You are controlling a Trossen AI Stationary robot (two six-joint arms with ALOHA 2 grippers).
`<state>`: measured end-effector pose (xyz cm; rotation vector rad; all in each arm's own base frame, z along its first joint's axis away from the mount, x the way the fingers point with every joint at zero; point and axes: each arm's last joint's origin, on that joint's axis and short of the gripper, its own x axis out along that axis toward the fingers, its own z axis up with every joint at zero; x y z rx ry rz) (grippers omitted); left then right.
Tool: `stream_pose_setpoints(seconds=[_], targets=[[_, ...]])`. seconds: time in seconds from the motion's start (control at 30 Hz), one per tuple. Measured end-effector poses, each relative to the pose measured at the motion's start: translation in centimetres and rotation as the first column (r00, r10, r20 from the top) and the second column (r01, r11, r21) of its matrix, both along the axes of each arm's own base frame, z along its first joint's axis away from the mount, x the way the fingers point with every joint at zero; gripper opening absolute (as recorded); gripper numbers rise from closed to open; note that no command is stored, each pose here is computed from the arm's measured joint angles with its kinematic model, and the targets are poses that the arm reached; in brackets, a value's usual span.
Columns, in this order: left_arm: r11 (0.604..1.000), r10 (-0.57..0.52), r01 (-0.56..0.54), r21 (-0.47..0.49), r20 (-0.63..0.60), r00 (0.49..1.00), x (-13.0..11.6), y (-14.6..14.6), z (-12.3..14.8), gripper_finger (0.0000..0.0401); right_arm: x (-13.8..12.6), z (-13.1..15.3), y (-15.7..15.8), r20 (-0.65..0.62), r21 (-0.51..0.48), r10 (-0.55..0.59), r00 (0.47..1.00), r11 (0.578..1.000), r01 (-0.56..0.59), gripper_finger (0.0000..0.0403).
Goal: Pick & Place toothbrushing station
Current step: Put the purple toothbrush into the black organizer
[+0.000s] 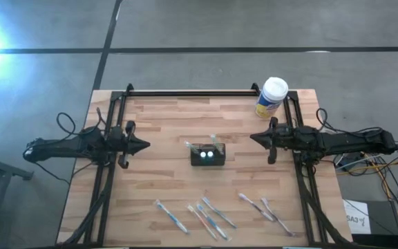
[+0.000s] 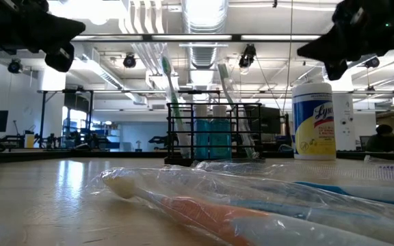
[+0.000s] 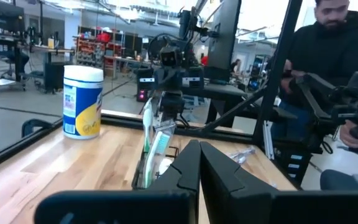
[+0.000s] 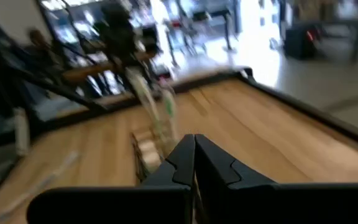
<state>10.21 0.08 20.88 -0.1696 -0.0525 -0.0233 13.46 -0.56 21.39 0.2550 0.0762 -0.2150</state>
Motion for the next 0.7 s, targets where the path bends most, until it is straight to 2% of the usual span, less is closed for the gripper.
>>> stream_pose_setpoints(seconds=[0.17,0.37,0.7], targets=[[1.0,0.012,-0.013,-0.015,-0.012,1.0,0.1,0.0,-0.3,0.001,1.3,1.1,0.1,-0.202,0.028,-0.004,0.979,1.0,0.01,0.0008],[0.998,0.06,-0.061,-0.015,-0.028,0.998,0.1,0.2,-0.5,0.0009,3.3,2.4,0.8,-0.373,0.009,-0.003,0.928,1.0,0.007,0.0008],[0.998,0.063,-0.063,0.005,-0.058,0.996,0.2,0.2,-0.7,0.0009,6.5,3.8,3.1,-0.524,-0.022,-0.019,0.851,1.0,0.009,0.0008]])
